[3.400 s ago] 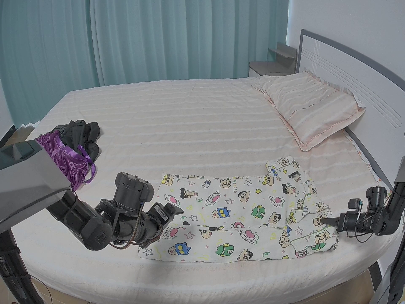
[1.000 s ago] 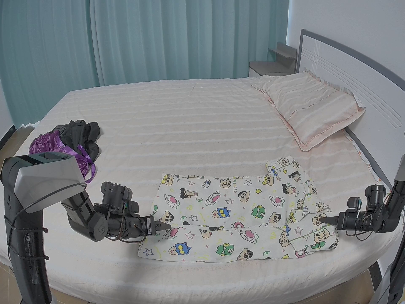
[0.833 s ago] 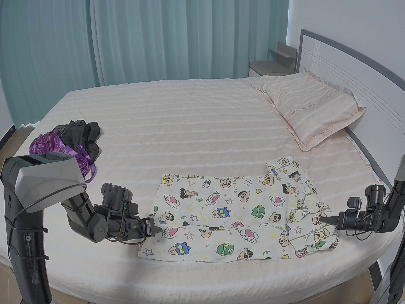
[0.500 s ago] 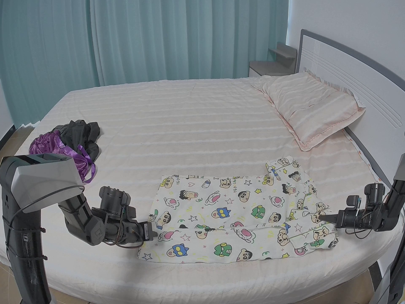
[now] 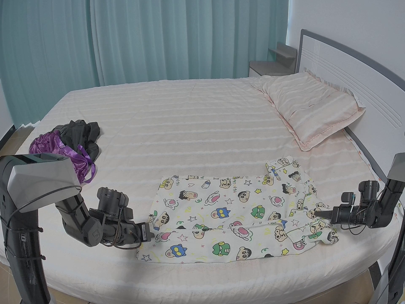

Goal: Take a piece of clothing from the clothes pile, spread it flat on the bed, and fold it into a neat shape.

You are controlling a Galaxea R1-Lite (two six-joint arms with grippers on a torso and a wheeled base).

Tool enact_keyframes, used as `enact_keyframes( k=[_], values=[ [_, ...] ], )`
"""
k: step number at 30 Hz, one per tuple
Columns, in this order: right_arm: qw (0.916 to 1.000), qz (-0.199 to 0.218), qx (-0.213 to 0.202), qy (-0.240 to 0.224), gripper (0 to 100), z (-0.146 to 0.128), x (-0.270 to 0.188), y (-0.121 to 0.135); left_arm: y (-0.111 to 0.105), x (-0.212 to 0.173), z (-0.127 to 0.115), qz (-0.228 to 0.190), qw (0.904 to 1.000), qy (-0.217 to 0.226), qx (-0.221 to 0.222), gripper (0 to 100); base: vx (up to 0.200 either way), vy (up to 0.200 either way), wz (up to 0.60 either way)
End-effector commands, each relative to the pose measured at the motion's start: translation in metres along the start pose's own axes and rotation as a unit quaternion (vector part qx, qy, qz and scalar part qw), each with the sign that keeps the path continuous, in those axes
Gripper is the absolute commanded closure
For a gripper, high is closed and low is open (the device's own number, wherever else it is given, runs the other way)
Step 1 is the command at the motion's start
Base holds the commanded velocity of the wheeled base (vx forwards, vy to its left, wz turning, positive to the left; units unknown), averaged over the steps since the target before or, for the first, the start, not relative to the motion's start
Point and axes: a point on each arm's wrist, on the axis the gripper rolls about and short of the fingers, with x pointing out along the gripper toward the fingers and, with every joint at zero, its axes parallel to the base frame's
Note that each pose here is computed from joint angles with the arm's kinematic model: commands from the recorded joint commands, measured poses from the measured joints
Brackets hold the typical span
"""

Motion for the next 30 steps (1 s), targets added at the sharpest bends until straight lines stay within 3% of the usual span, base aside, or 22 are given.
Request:
enact_keyframes(
  k=[1,5,6,8,9,18,23,26,30],
  values=[
    [1.0000,0.000,0.002,0.003,100,-0.002,0.004,-0.005,0.000,-0.001,0.000,0.000,1.0000,-0.001,-0.002,100,0.000,0.000,0.00],
    [1.0000,-0.006,0.006,0.002,100,-0.001,0.008,-0.008,-0.002,0.001,0.002,-0.002,0.9998,-0.003,-0.020,100,0.000,0.000,0.00],
    [1.0000,-0.006,0.005,0.001,100,0.000,0.009,-0.008,-0.002,0.001,0.003,-0.003,0.9997,-0.005,-0.025,0,0.000,0.000,0.00],
    [0.9999,-0.006,0.008,0.003,100,-0.001,0.009,-0.009,-0.002,0.001,0.004,-0.004,0.9996,-0.006,-0.028,0,0.000,0.000,0.00],
    [1.0000,-0.006,0.008,0.003,0,-0.002,0.009,-0.009,-0.002,0.001,0.004,-0.004,0.9996,-0.006,-0.028,0,0.000,0.000,0.00],
    [0.9999,-0.011,0.002,-0.008,0,0.005,0.005,-0.005,-0.002,-0.002,0.003,-0.003,0.9995,-0.006,-0.032,0,0.000,0.000,0.00],
    [0.9980,-0.037,0.019,-0.049,0,0.026,-0.019,0.001,-0.001,-0.014,0.011,-0.007,0.9985,-0.025,-0.047,0,0.000,0.000,0.00],
    [0.9963,-0.039,0.036,-0.068,0,0.035,-0.038,0.017,-0.002,-0.025,0.018,-0.015,0.9959,-0.041,-0.079,0,0.000,0.000,0.00],
    [0.9944,-0.053,0.064,-0.065,0,0.025,-0.052,0.048,0.001,-0.040,0.015,-0.022,0.9943,-0.044,-0.095,0,0.000,0.000,0.00]
  ],
)
